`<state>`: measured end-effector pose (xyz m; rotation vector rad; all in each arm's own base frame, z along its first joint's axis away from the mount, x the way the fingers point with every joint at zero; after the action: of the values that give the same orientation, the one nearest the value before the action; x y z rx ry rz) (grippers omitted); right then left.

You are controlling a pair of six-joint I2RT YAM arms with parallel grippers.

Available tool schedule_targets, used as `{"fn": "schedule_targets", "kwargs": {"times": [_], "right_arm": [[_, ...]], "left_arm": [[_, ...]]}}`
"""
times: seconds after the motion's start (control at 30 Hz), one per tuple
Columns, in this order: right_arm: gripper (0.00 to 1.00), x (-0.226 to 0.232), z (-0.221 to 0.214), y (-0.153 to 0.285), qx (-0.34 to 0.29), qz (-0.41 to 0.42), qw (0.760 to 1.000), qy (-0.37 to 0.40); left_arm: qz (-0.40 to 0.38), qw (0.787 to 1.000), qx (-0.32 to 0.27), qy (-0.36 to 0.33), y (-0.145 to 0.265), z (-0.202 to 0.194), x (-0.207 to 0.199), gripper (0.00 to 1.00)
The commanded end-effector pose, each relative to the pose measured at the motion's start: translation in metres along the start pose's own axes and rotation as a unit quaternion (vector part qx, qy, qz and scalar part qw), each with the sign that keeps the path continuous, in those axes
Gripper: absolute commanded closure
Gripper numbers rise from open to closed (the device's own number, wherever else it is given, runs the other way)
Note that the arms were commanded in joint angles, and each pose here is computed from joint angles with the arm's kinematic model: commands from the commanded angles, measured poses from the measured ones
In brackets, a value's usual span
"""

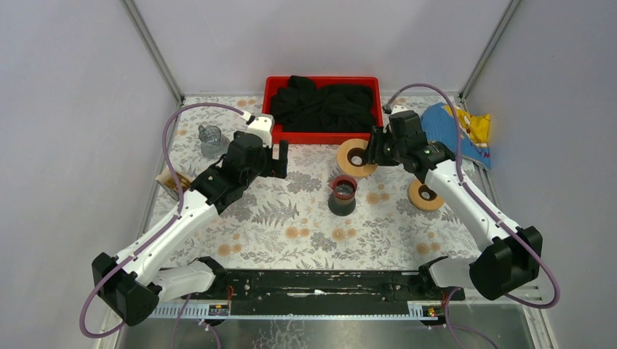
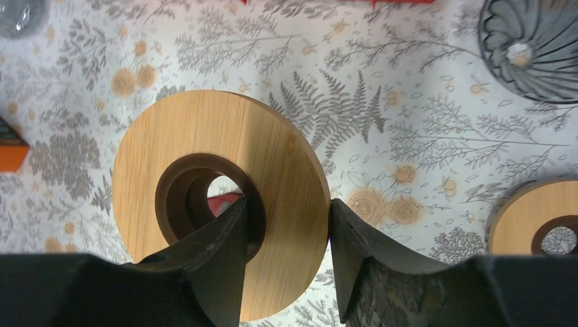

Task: Place the coffee filter in the dripper
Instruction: Place the dripper holder onto the coffee server.

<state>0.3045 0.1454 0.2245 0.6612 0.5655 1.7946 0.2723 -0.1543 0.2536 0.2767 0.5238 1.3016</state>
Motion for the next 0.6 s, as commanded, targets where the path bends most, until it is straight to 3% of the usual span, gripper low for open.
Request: {"fn": "schedule_targets", "kwargs": {"times": [0.0, 0.57], "right_arm": [[0.62, 0.024, 0.009, 0.023, -0.010, 0.053, 0.998, 0.025], [0.61, 0.049, -0.022, 0.021, 0.036, 0.076, 0.995, 0.061]], "left_arm": [[-0.003, 1.000, -0.027, 0.015, 0.002, 0.014, -0.002, 0.00], [-0.004, 1.000, -0.020, 0.015, -0.001, 0.012, -0.003, 0.00]]}}
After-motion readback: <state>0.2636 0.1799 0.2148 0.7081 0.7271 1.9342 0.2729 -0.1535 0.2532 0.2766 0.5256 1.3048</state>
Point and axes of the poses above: each gripper's point midway between its finger pads, its own y axis back along the fingers, its own x axis along the line the jaws close on, z = x × y, the point moved 4 cm from there along y, back along the fingers, and after that the axes turned 10 degrees about y, right-handed, at the moved point
